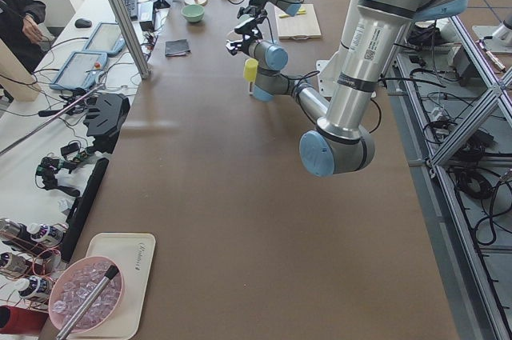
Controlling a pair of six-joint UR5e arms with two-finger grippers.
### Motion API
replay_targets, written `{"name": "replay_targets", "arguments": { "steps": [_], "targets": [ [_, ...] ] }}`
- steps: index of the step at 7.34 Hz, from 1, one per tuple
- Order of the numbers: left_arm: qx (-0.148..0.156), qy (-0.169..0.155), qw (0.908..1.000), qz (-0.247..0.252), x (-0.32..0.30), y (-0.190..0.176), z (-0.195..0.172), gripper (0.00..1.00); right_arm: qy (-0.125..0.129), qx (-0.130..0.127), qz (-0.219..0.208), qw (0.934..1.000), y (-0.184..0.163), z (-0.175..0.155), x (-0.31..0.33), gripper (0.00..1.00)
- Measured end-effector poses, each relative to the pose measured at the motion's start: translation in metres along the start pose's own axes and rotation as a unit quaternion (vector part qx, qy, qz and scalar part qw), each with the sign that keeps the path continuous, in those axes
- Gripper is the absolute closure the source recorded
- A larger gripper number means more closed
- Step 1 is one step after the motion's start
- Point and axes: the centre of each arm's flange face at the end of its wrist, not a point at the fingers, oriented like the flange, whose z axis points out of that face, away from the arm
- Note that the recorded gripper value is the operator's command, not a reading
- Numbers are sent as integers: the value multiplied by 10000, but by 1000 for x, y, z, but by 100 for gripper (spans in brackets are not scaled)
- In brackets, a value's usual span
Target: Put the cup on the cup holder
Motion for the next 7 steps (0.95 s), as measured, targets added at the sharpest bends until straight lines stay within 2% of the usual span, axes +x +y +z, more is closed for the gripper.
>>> {"name": "replay_targets", "arguments": {
  "steps": [3, 5, 7],
  "targets": [
    [322, 135, 9992, -167, 45, -1, -38, 100, -2, 13, -1, 10000, -1, 1, -1, 100],
    [510, 83, 9987, -31, 69, 14, -45, 100, -6, 19, -2, 10000, -2, 1, -1, 100],
    [561, 16, 9984, 65, 82, 35, -51, 100, 13, 14, -3, 10000, -1, 2, 0, 100]
  ]
}}
